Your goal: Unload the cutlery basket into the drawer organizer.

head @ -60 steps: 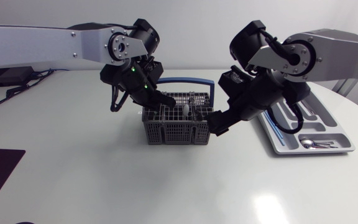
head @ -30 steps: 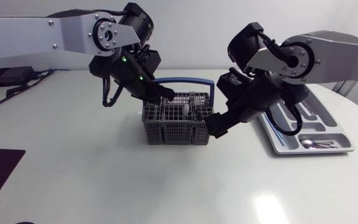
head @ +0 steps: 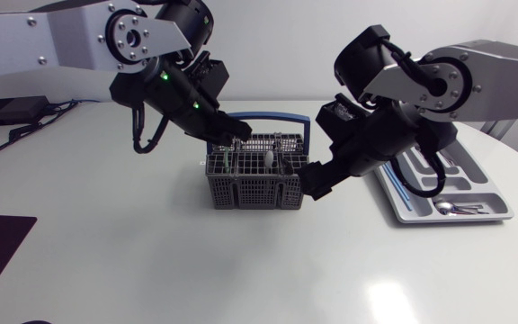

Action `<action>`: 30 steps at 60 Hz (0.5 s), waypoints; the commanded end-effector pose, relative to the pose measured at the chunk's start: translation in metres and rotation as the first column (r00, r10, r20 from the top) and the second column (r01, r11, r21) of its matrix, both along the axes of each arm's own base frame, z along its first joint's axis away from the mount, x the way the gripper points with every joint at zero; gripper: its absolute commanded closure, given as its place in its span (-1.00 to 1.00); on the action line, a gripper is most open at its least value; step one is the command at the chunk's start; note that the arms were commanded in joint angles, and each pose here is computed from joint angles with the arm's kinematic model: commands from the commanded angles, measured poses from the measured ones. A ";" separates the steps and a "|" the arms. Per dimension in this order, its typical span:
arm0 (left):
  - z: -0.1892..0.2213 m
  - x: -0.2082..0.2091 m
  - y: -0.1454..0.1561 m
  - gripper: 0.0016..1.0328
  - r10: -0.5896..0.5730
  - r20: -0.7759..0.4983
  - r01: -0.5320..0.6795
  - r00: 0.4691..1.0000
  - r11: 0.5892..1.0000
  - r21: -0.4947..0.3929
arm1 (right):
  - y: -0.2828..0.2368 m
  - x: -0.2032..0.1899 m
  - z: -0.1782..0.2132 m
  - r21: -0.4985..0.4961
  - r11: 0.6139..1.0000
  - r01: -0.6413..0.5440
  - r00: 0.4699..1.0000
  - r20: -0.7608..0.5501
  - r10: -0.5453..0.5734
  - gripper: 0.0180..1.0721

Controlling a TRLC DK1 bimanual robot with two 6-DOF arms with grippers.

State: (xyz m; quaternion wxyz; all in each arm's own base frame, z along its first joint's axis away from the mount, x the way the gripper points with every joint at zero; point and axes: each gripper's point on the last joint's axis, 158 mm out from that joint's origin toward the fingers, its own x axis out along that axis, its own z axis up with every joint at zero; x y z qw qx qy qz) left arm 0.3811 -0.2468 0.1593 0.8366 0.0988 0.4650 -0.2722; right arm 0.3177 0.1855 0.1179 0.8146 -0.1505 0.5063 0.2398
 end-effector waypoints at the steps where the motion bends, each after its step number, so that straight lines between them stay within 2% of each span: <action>1: 0.006 -0.013 -0.002 0.86 0.000 -0.007 -0.001 1.000 1.000 -0.026 | -0.002 -0.011 -0.005 -0.008 1.000 -0.010 1.000 -0.017 0.009 -0.91; 30: 0.049 -0.051 -0.008 0.86 -0.053 0.080 0.059 0.995 0.995 -0.082 | 0.007 -0.027 0.021 0.075 0.992 -0.105 0.989 0.115 0.096 -0.91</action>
